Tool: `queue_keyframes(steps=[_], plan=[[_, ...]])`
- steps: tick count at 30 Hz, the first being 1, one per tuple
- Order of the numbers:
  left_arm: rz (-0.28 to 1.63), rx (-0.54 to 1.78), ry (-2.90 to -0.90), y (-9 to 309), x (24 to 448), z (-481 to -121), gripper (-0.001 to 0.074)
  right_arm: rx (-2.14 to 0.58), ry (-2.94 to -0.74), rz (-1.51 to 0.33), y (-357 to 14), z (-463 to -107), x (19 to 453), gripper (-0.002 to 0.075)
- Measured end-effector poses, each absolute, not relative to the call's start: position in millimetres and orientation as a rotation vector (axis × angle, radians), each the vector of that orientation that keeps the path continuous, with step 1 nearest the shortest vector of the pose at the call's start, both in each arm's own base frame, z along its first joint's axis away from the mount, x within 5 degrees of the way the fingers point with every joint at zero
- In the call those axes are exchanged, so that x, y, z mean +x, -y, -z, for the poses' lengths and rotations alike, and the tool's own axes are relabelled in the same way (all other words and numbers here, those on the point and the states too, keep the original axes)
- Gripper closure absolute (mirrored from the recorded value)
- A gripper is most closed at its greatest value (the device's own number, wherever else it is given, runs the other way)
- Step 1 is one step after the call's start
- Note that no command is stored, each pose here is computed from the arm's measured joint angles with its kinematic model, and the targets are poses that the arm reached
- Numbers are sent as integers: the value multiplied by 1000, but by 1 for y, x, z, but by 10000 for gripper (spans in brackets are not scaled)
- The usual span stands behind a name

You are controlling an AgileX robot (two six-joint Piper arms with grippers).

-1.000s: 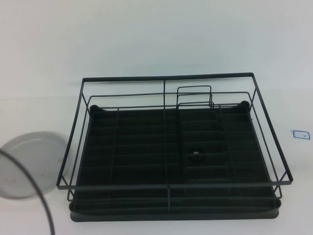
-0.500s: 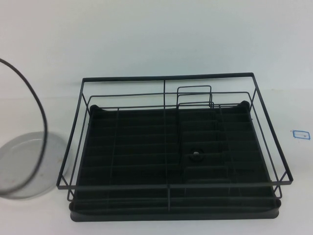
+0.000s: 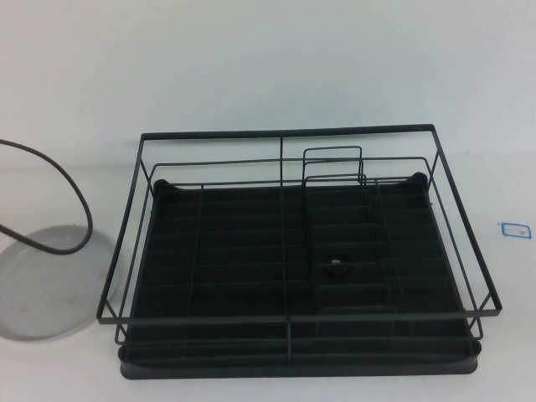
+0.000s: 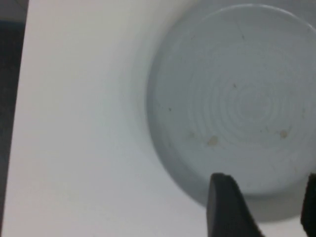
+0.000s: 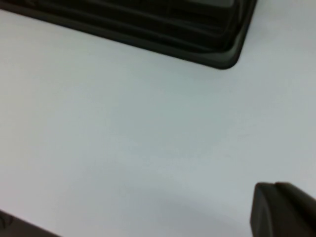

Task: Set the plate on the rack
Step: Pick up the plate from the table

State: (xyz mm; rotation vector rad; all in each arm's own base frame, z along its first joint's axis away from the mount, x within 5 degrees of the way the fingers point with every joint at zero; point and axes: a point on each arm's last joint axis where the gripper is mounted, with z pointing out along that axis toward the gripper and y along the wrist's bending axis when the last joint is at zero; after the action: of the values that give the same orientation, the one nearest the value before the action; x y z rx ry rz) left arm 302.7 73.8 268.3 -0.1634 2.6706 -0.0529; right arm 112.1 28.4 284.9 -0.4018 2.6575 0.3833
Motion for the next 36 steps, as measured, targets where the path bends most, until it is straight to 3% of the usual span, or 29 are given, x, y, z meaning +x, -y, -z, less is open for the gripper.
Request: queue_keyframes(steps=[8, 20, 36], plan=[[-53, -132, -2656, -87, 326, -241, 408, -474, -2617, -531, -38, -288, 109, 707], [25, -311, -2756, -113, 357, -178, 453, -501, -2597, -573, -41, -290, 109, 707], [19, -274, -2720, -116, 371, -161, 454, -549, -2484, -696, -50, -296, 111, 707]])
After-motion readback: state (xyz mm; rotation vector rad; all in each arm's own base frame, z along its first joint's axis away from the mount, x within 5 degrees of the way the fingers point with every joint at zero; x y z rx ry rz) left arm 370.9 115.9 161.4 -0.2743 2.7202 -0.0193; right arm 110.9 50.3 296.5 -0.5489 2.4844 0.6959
